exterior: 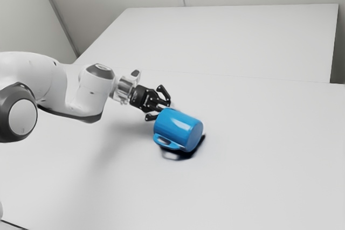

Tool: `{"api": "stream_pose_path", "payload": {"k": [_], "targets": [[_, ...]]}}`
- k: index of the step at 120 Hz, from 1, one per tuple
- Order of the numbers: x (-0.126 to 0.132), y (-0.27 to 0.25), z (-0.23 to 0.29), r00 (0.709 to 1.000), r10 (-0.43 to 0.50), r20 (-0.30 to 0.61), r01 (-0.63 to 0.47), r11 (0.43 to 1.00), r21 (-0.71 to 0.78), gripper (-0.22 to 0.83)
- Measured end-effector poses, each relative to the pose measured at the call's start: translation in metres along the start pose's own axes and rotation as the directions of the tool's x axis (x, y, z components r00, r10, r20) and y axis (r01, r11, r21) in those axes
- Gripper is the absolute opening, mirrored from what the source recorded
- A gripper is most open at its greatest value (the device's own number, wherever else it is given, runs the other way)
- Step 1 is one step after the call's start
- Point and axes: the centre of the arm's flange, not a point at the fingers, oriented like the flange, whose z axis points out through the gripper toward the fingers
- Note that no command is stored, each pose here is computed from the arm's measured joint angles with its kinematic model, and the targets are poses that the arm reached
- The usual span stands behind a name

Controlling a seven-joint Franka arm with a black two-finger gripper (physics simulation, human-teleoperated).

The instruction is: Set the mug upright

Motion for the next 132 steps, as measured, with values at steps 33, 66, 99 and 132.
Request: {"api": "stream_pose_path", "payload": {"k": [33, 66, 99, 132], "targets": [[-0.038, 0.046, -0.019, 0.967, 0.252, -0.035, -0.228, 0.919, 0.322, -0.1], [-0.099, 0.075, -0.047, 0.836, 0.544, 0.071, -0.393, 0.503, 0.77, -0.11], [-0.098, 0.066, -0.04, 0.726, 0.683, 0.081, -0.371, 0.29, 0.882, -0.12], [-0.11, 0.05, -0.016, 0.705, 0.709, 0.023, -0.342, 0.312, 0.887, -0.12]]}}
